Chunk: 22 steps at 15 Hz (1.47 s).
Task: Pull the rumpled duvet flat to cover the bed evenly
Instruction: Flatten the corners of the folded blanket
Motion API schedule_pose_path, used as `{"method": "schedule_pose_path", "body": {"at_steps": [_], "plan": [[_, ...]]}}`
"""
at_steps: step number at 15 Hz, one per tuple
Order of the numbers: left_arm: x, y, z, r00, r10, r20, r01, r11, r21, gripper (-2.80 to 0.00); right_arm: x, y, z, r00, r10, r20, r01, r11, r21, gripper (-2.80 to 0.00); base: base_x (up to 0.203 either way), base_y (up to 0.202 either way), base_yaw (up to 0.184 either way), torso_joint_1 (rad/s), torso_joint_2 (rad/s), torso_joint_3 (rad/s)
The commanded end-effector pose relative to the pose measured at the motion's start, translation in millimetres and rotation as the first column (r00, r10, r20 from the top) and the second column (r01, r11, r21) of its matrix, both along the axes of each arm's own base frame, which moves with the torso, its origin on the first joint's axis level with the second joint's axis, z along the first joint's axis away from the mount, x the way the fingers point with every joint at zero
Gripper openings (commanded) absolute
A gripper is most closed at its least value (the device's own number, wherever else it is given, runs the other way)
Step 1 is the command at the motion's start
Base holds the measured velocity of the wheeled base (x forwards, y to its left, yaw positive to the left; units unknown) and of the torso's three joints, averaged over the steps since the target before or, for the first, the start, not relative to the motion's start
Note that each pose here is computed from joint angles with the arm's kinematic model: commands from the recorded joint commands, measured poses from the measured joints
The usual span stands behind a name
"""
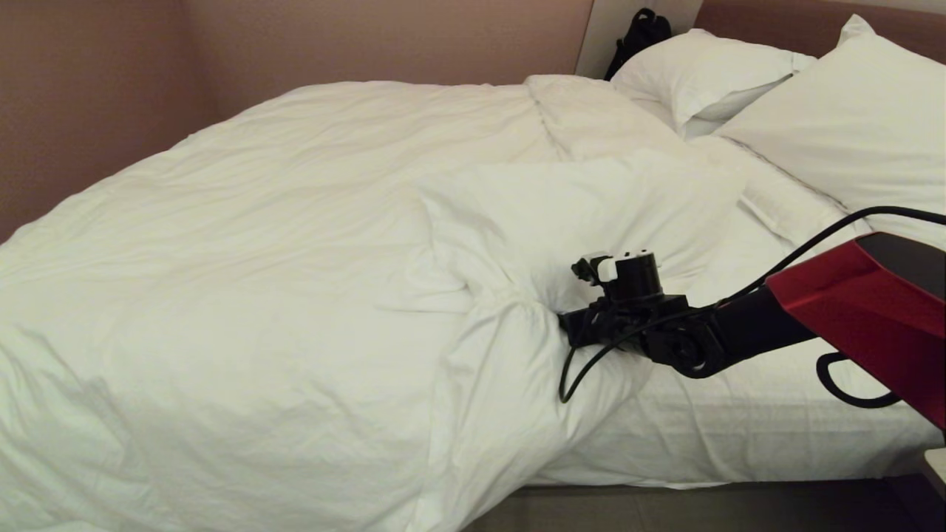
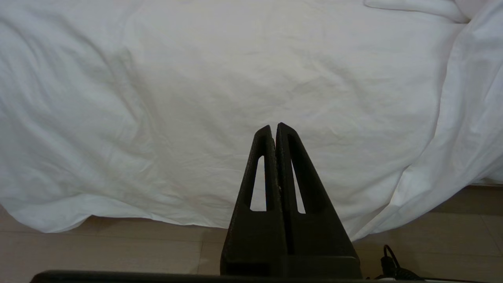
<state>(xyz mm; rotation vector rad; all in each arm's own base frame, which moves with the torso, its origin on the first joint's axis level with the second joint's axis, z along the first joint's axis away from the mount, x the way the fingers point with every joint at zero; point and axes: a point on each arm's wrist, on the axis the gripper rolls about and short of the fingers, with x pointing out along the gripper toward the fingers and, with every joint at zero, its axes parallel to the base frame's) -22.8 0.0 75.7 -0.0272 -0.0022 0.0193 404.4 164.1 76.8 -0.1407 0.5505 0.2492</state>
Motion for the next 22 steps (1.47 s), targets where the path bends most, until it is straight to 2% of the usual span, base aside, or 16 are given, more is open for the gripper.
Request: {"method": "schedule_pose_path", "body": {"at_steps": [1,7,13,15,17,22], "plan": [[0.0,0.0,0.1,1.0,0.001,0.001,-0.001,1.0,0.0,-2.8,0.4,0.3,-4.1,1.0,0.0,-0.009,0.0,1.0,-0.003,-2.8,0.0,0.0,0.0,0.0,0.0,0.0],[0.0,0.0,0.1,1.0,0.001,0.001,-0.001,1.0,0.0,-2.8,-1.9,-0.6,3.6,1.0,-0.004,0.004,0.004,1.0,0.01,-2.8,0.0,0.0,0.0,0.0,0.0,0.0],[0.0,0.0,0.1,1.0,0.001,0.001,-0.001,1.0,0.0,-2.8,-27.4,-10.8,59.0,0.995,-0.008,0.102,0.003,0.998,0.056,-2.8,0.0,0.0,0.0,0.0,0.0,0.0],[0.0,0.0,0.1,1.0,0.001,0.001,-0.001,1.0,0.0,-2.8,-33.2,-12.9,66.6,0.993,-0.007,0.114,0.001,0.998,0.06,-2.8,0.0,0.0,0.0,0.0,0.0,0.0],[0.0,0.0,0.1,1.0,0.001,0.001,-0.001,1.0,0.0,-2.8,-48.5,-18.6,90.0,0.987,-0.008,0.159,-0.005,0.997,0.078,-2.8,0.0,0.0,0.0,0.0,0.0,0.0],[0.0,0.0,0.1,1.0,0.001,0.001,-0.001,1.0,0.0,-2.8,-76.2,-28.4,117.0,0.978,-0.003,0.21,-0.017,0.995,0.094,-2.8,0.0,0.0,0.0,0.0,0.0,0.0]]}}
